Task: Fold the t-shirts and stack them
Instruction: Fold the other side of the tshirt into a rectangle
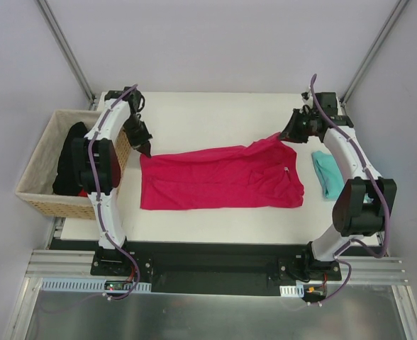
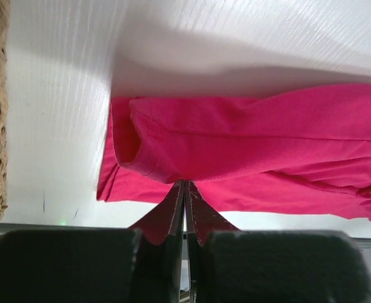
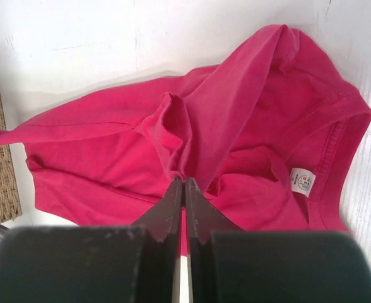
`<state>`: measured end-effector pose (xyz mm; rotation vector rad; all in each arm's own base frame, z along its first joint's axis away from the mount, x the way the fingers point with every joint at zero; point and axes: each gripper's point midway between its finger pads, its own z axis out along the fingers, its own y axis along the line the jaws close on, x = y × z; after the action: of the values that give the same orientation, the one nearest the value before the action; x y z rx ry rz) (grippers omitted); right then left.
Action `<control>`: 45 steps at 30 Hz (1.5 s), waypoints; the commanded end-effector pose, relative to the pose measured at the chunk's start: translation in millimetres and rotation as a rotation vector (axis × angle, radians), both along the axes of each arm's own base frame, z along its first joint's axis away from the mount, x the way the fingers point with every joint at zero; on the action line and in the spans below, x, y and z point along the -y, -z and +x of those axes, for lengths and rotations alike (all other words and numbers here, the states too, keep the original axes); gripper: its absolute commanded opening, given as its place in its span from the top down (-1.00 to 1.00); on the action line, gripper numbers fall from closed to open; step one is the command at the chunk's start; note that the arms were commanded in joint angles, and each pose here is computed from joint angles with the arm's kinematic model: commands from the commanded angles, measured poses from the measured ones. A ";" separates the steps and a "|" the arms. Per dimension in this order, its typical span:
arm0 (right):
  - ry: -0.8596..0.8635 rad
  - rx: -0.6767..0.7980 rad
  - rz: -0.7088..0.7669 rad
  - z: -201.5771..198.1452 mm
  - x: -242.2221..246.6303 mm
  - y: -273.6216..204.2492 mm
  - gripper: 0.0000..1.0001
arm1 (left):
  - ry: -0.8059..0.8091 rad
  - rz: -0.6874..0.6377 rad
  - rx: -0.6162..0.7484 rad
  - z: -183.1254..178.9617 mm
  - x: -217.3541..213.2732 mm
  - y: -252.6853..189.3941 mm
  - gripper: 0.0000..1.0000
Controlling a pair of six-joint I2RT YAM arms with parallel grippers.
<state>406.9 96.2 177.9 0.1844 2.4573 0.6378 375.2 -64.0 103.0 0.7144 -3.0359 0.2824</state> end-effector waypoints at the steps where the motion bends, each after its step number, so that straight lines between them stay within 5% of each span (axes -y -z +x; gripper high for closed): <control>1: -0.019 0.059 -0.030 -20.3 -2.1 -21.8 0.98 | 0.028 0.045 -0.022 -31.4 -1.5 -25.2 1.00; 45: 0.032 -0.085 -0.177 -138.1 18.4 -28.9 0.98 | 0.157 0.118 -0.144 -95.0 12.5 -15.6 1.00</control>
<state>274.3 80.9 196.8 0.1909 2.5605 0.4344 295.6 -79.3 105.0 0.5184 -2.9626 0.0849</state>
